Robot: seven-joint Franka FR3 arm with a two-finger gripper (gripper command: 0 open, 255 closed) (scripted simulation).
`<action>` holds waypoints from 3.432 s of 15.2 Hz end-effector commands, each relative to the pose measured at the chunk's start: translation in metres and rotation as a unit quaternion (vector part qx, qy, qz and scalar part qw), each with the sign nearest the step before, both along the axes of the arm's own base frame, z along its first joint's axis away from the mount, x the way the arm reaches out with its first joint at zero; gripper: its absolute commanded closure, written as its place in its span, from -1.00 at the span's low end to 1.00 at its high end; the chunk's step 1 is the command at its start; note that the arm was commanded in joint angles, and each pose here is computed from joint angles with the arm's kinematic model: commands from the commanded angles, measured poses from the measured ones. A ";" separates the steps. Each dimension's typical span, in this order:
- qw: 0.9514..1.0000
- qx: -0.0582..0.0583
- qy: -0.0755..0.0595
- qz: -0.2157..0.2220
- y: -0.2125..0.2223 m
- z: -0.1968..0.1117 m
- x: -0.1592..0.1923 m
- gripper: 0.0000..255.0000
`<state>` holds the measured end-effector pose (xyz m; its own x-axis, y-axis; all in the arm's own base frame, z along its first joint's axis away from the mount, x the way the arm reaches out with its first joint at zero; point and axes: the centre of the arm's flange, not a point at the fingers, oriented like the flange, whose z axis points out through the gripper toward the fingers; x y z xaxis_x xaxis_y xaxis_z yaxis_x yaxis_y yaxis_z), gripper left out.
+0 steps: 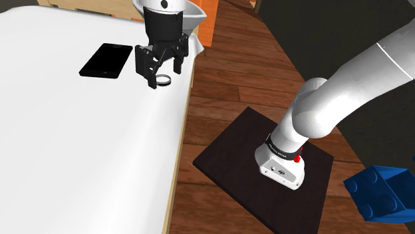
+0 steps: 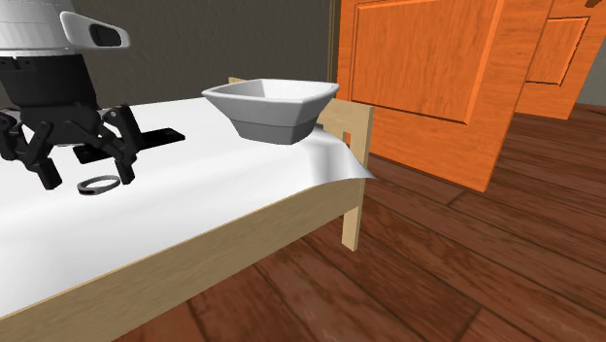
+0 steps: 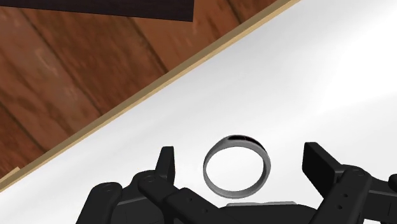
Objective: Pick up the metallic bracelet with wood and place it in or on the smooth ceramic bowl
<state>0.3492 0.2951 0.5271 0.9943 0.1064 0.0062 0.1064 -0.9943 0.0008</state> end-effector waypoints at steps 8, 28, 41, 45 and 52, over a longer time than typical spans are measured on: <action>1.000 0.000 0.000 0.000 0.000 -0.002 0.000 1.00; 1.000 0.000 0.000 0.000 0.000 0.061 0.000 1.00; 1.000 0.000 0.000 0.000 0.000 0.130 0.000 1.00; 1.000 0.000 0.000 0.000 0.000 0.151 0.000 1.00; 1.000 0.000 0.000 0.000 -0.031 0.171 0.024 1.00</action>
<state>0.3669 0.2737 0.6961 0.9944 0.1056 0.0070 0.1056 -0.9944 0.0005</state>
